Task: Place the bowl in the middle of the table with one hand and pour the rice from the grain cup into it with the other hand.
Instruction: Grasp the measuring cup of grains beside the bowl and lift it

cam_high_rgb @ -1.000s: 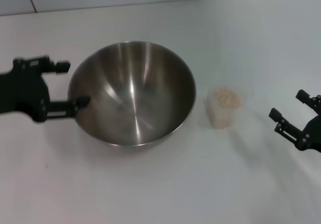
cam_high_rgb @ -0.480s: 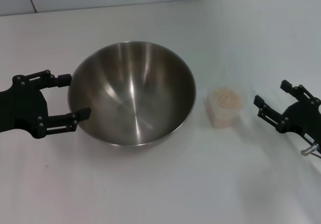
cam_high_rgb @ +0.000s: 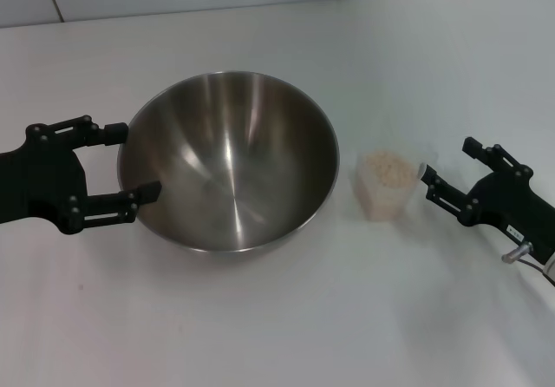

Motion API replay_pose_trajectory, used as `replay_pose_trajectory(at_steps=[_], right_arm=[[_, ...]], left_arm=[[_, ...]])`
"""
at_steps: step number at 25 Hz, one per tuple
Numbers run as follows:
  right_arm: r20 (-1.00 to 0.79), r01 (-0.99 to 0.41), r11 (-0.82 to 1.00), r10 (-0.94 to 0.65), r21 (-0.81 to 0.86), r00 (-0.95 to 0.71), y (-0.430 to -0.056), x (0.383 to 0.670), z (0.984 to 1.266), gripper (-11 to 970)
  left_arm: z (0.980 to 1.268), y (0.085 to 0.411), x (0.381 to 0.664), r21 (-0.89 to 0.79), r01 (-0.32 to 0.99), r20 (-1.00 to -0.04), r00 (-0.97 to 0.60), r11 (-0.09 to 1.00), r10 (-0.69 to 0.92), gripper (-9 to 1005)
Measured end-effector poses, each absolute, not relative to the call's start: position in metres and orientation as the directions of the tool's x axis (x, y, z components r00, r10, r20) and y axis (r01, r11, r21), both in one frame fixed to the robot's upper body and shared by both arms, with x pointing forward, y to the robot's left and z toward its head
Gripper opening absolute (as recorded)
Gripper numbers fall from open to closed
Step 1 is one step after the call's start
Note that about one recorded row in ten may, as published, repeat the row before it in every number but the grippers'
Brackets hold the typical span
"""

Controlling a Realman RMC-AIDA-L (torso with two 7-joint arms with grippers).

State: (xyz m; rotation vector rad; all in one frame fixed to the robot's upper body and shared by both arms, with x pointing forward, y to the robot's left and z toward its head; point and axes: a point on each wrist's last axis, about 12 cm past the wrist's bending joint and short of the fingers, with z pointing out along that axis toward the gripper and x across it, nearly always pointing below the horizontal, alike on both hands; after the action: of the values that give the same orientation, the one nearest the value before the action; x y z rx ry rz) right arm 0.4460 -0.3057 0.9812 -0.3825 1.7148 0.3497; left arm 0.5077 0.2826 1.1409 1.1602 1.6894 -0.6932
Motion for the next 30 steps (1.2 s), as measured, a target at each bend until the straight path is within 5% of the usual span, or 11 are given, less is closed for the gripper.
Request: replay_pose_trajectory(at_steps=[24,30], right_arm=[[-0.983,-0.417,0.909,-0.079,-0.003,-0.165,-0.292,0.474,0.983,708],[-0.986,-0.42,0.907,-0.073,-0.002,-0.153,-0.291,0.473,0.984,504]], left_arm=[[1.132,0.282,0.507,0.012,0.921,-0.917,-0.146,0.39,0.372,814],[1.133,0.282,0.507,0.013,0.922,-0.916,-0.143,0.386,0.374,814]])
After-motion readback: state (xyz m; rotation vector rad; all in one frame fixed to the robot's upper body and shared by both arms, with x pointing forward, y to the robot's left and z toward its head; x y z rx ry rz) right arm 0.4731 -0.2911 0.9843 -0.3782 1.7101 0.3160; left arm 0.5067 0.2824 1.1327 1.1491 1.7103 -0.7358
